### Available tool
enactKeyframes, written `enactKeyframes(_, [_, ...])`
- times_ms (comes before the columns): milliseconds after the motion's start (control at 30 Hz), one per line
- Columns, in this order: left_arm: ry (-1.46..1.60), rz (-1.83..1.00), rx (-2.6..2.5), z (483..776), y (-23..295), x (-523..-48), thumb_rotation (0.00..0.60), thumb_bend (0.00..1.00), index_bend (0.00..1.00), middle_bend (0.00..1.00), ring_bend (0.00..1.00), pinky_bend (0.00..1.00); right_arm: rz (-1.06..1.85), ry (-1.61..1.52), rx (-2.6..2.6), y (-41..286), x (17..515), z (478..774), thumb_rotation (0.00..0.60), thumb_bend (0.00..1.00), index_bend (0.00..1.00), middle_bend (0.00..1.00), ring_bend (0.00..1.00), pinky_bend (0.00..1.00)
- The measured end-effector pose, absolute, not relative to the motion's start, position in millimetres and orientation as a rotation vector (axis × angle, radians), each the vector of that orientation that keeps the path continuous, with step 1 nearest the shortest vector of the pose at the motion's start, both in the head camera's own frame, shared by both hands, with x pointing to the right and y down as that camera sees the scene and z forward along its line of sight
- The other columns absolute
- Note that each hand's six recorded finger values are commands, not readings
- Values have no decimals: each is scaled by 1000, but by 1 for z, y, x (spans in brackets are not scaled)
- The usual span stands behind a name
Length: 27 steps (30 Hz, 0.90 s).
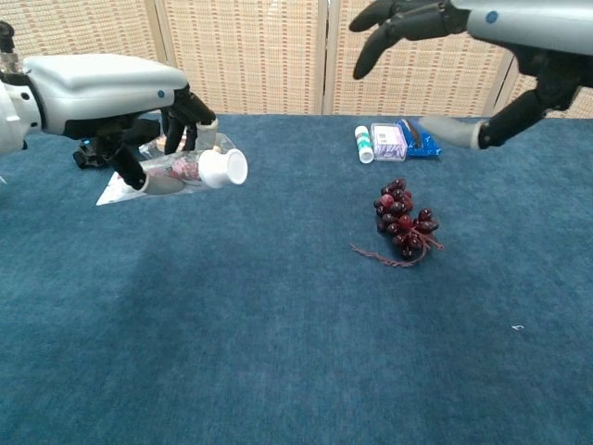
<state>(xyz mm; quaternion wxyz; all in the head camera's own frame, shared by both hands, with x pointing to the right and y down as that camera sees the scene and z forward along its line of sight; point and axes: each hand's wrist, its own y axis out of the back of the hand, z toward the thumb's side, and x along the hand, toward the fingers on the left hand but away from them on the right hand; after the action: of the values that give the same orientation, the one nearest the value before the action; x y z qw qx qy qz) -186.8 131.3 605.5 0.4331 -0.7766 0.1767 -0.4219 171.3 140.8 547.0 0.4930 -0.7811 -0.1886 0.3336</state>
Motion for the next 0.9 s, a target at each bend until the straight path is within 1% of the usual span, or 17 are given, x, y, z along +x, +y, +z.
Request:
enactKeyframes(300, [443, -1059, -2023, 608, 126, -168, 600, 368, 567, 704, 474, 326, 756, -415, -1864, 146, 141, 556, 600, 387, 255, 24, 0, 0])
enactKeyframes(900, [477, -1138, -2086, 615, 109, -158, 600, 371, 567, 706, 475, 326, 718, -383, -1838, 155, 117, 572, 600, 387, 255, 13, 0, 0])
